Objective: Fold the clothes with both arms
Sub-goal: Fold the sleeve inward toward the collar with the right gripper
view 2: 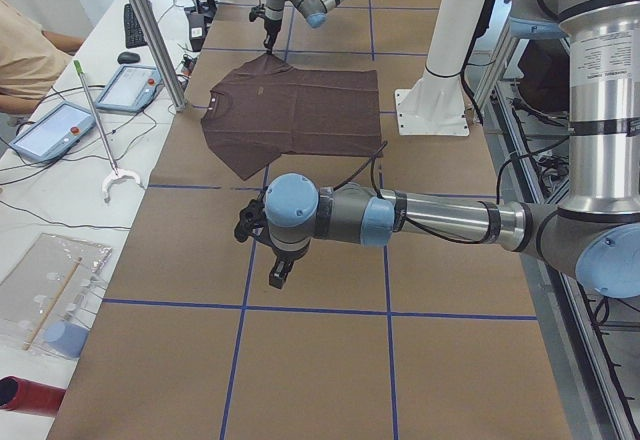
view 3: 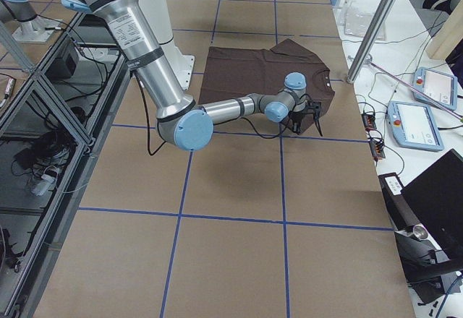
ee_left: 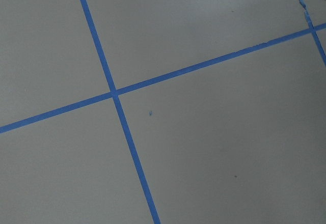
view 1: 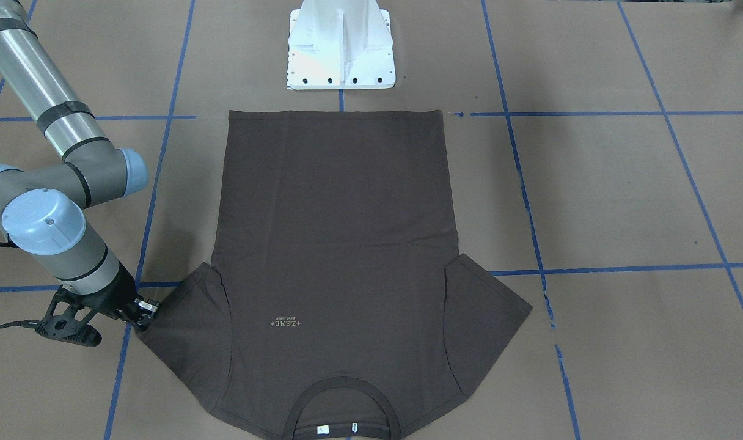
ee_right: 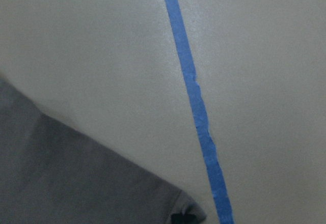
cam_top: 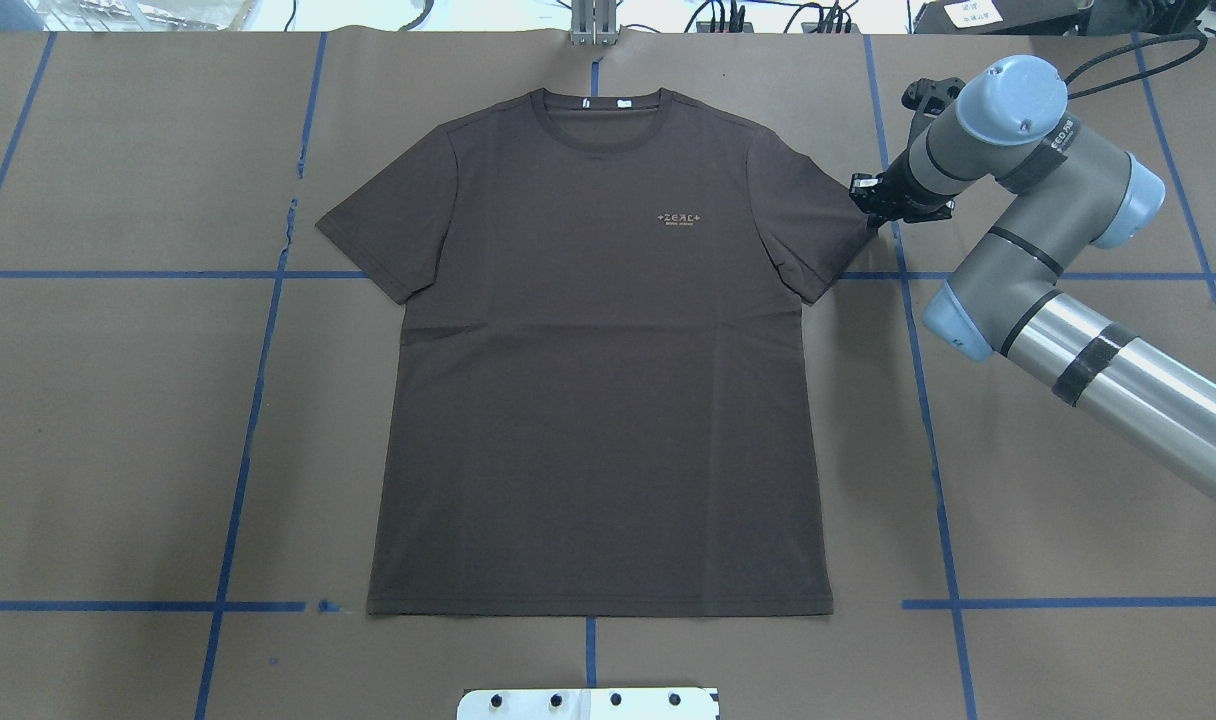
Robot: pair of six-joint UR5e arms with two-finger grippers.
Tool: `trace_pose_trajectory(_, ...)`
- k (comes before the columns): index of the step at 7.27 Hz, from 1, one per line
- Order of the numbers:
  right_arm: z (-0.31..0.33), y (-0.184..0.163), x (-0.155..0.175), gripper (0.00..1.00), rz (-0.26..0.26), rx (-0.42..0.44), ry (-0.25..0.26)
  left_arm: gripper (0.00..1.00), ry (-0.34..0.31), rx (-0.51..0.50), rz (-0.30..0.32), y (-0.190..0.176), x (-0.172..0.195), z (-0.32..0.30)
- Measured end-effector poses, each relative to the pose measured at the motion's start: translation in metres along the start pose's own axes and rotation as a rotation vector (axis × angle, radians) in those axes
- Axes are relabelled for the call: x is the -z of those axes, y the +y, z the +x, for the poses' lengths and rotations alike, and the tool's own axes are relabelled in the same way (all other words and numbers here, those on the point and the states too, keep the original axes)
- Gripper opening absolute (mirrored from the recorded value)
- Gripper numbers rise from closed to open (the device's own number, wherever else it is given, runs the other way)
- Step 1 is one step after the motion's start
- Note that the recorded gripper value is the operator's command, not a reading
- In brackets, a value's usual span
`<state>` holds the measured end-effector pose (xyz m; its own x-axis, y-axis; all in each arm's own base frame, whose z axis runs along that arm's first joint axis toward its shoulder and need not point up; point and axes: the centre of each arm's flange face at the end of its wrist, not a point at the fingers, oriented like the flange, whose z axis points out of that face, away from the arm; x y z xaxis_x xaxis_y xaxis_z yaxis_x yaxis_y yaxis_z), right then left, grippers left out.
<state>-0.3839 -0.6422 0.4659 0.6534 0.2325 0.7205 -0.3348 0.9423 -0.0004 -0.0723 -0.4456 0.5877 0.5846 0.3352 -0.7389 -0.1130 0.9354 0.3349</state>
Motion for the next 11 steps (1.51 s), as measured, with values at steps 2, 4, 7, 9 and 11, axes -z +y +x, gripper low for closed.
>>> trace_pose_trajectory(2,-0.016,-0.001,0.015,0.0,0.012,0.017,-0.036,1.0,0.0,0.0,0.001,0.0,0.0,0.0)
trace_pose_trajectory(4,-0.067,0.01,0.038,0.0,0.019,0.067,-0.102,1.0,0.003,0.0,0.002,0.0,0.001,0.001)
trace_pose_trajectory(7,-0.151,0.038,0.049,0.0,0.011,0.117,-0.165,1.0,0.025,0.002,0.008,0.0,0.0,0.003)
trace_pose_trajectory(9,-0.215,0.055,0.038,0.29,0.039,0.099,-0.159,1.0,0.027,0.002,0.009,-0.001,0.001,0.003)
trace_pose_trajectory(11,-0.243,0.059,0.032,1.0,0.057,0.08,-0.147,1.0,0.026,0.001,0.016,-0.008,0.003,0.006)
